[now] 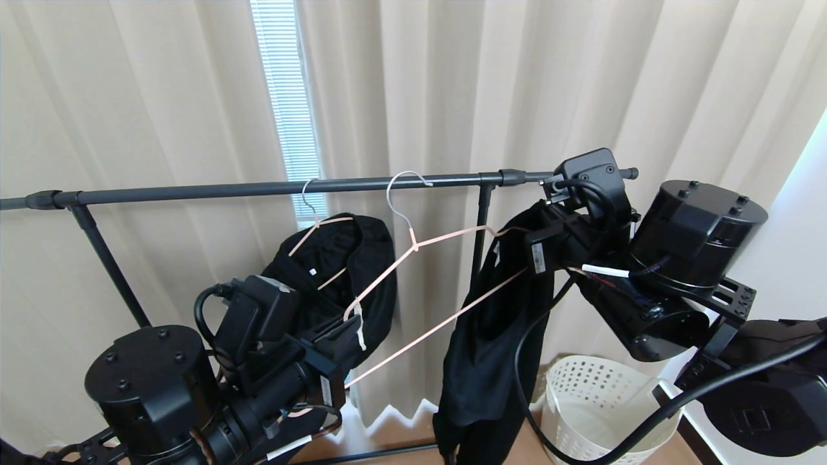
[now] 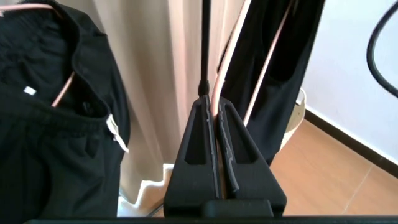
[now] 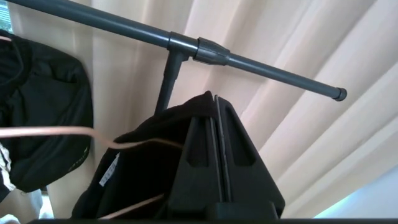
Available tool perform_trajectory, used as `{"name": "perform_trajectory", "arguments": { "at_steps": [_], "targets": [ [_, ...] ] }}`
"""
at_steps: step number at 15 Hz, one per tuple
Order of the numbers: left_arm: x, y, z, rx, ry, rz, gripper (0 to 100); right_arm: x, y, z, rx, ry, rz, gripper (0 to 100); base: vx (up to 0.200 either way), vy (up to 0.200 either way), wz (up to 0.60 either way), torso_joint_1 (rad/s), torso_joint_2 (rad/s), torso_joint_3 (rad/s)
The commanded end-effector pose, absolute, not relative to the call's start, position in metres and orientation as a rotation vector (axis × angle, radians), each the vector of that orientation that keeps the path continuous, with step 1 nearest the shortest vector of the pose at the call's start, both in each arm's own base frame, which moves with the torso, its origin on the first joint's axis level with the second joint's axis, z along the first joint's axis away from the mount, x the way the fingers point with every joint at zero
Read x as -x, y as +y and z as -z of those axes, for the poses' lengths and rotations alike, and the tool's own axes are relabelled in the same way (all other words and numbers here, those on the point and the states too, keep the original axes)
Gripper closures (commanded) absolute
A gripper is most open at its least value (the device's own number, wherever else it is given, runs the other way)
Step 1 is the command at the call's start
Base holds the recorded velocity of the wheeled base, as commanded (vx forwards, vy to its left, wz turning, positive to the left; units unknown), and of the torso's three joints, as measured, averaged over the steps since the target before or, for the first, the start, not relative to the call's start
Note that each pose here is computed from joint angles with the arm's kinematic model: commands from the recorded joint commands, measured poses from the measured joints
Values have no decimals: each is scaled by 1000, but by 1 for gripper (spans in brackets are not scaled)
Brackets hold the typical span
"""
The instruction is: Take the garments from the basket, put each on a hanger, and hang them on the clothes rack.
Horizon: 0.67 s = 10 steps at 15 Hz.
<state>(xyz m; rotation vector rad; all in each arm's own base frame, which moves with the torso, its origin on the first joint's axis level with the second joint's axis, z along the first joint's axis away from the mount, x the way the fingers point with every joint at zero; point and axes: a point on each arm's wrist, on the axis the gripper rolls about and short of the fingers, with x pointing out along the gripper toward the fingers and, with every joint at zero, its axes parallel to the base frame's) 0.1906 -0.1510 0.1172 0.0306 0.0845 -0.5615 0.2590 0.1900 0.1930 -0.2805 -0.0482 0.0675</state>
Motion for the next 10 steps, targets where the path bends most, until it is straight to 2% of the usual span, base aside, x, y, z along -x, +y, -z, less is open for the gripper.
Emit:
{"name": "perform_trajectory", "arguments": {
  "at_steps": [1, 3, 10],
  "targets": [
    [-191, -151, -119, -25, 78, 561, 100, -250, 201, -190, 278, -47, -114, 100, 0, 0, 0, 0, 0, 0],
    [-190, -155, -116, -28, 87, 574, 100, -236, 217, -186, 278, -42, -180, 100, 0, 0, 0, 0, 0, 0],
    [-194, -160, -110, -21, 66, 553, 100, -215, 235, -188, 231, -53, -266, 100, 0, 0, 0, 0, 0, 0]
  ]
}}
